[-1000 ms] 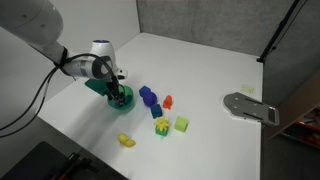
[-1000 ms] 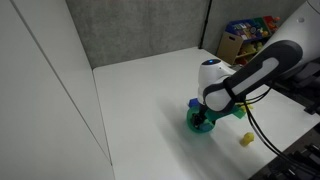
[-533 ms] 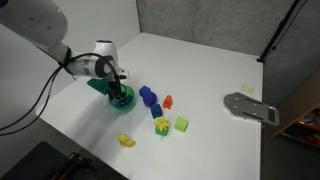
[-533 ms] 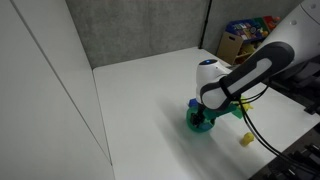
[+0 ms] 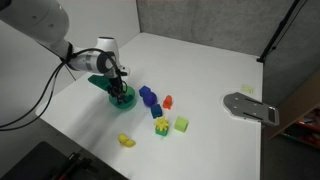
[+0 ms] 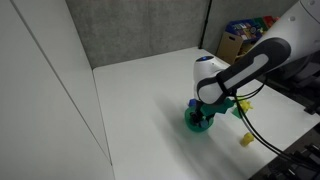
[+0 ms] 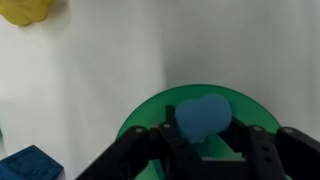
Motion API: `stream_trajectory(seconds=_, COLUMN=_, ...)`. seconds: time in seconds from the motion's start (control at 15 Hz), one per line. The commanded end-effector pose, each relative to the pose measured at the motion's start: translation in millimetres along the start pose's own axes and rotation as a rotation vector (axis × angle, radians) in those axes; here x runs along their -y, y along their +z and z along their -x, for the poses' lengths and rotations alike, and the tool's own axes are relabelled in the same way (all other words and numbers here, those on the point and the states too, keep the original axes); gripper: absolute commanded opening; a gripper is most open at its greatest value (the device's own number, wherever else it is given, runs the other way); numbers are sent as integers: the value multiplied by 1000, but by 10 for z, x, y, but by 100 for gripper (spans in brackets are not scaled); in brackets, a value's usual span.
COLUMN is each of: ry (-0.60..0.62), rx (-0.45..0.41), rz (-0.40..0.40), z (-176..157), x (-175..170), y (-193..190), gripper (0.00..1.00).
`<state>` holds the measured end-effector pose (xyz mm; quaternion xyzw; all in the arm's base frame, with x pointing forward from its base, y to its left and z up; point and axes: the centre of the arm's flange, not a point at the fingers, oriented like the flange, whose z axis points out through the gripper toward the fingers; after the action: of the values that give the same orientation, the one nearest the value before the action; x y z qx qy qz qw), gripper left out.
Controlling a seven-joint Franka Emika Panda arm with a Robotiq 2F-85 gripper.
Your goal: Remove the blue toy from the green bowl and put it on the table
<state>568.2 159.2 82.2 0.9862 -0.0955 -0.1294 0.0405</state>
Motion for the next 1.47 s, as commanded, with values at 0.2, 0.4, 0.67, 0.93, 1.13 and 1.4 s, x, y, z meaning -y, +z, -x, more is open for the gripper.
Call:
stream_trajectory(seconds=0.2, ry=-11, rx=21, rz=-13, z=-156, x=6, y=-210, gripper=16)
stream_trajectory(seconds=0.4, ry=-8, rx=2, rz=-30, z=-217, x=-68, y=-422, gripper=16)
stream_trajectory(seconds=0.67, ry=-33, rx=-19, rz=-74, z=-333, x=-196, y=-788, gripper=16)
stream_trajectory(seconds=0.93, ry=-51, rx=-67, rz=-106, z=-403, x=-356, y=-1239, gripper=16)
stream_trajectory(seconds=1.13, ry=-17, rx=-126, rz=-111, z=-486, x=-553, y=-1550, gripper=16)
stream_trajectory(seconds=1.4, ry=43, rx=-172, rz=-114, z=-622, x=-956, y=-1749, gripper=16)
